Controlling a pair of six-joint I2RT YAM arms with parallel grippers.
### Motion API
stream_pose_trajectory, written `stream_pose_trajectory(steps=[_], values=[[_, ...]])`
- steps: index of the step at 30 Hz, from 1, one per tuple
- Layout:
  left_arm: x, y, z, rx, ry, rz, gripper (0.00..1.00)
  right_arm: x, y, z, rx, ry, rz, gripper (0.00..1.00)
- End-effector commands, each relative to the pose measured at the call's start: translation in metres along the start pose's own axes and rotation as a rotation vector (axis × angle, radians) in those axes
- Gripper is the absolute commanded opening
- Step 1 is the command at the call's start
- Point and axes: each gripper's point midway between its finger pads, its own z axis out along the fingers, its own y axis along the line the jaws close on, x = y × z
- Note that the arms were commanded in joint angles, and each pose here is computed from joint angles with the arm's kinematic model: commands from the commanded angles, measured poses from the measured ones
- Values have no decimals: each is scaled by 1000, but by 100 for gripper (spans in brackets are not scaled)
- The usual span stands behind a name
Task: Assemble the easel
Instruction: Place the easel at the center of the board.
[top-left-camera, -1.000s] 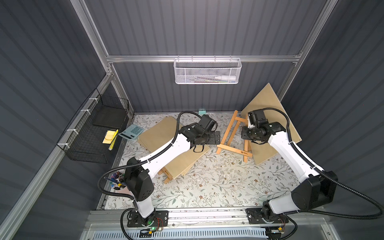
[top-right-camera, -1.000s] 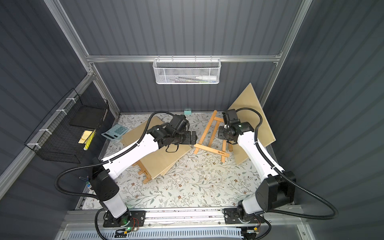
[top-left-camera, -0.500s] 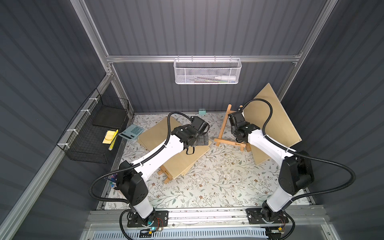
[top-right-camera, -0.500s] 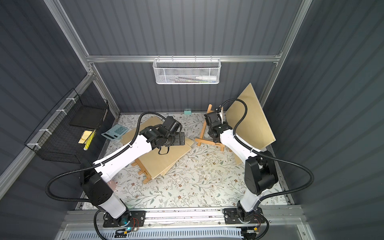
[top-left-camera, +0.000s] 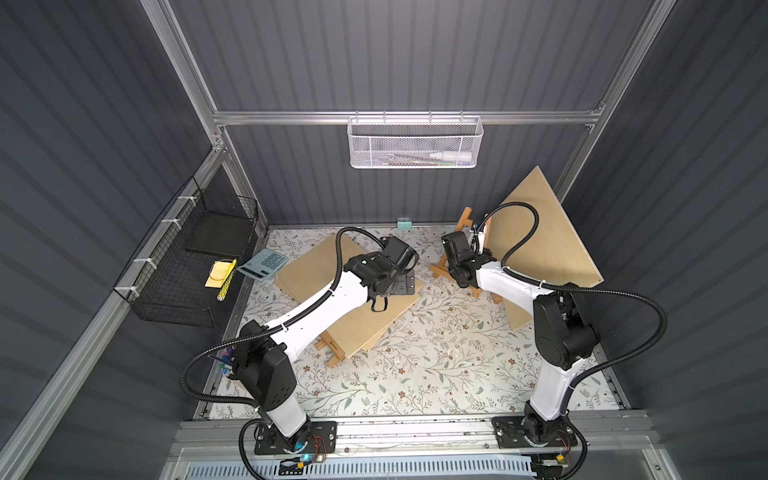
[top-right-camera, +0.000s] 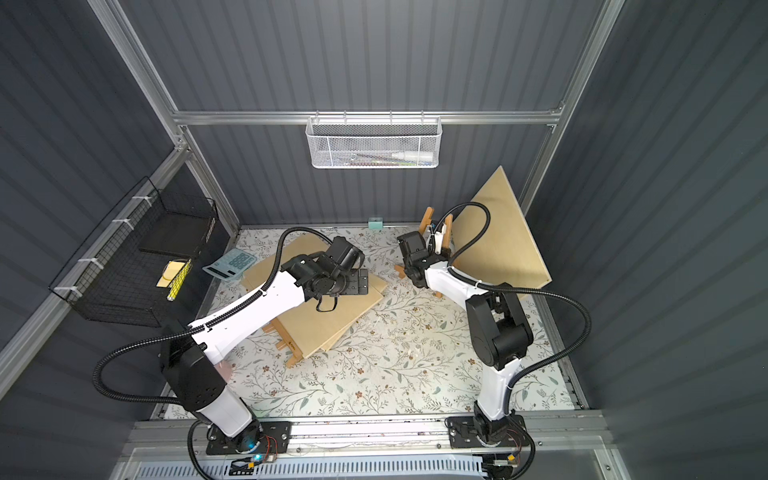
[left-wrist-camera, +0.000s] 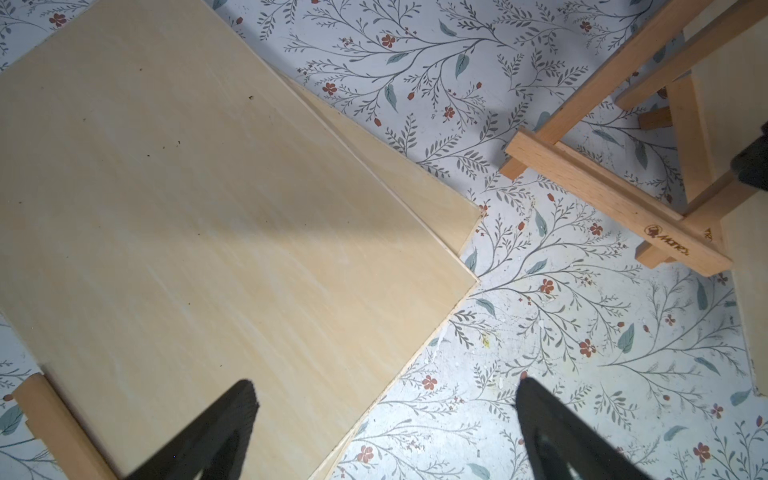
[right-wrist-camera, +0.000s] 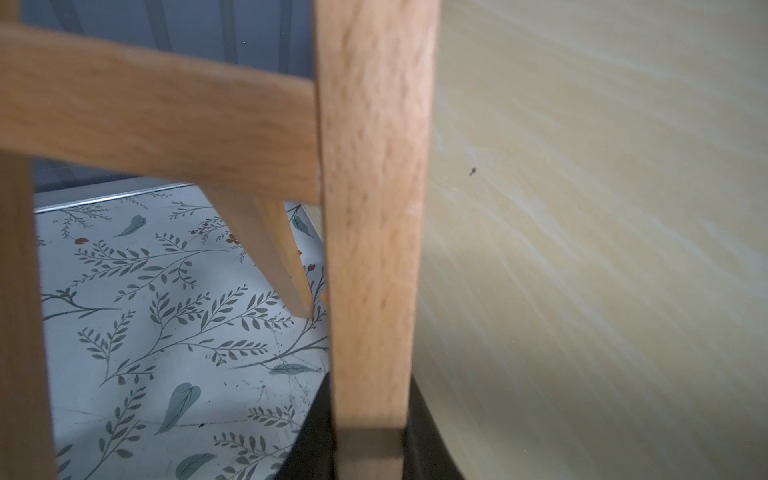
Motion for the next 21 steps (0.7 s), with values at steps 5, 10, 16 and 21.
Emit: stream_pose_trajectory(steps=[5, 10, 16, 21], values=[[-4, 3, -8, -7, -3, 12, 99, 58, 7, -1, -68, 197, 102, 45], [-2, 3, -3, -12, 7, -15, 99, 75, 15, -20, -185, 351, 141, 60], [4, 12, 6, -35, 39, -51, 99, 91, -13, -43, -302, 507, 192, 70], [6, 12, 11, -31, 50, -60, 99, 118, -22, -47, -446, 662, 199, 73]])
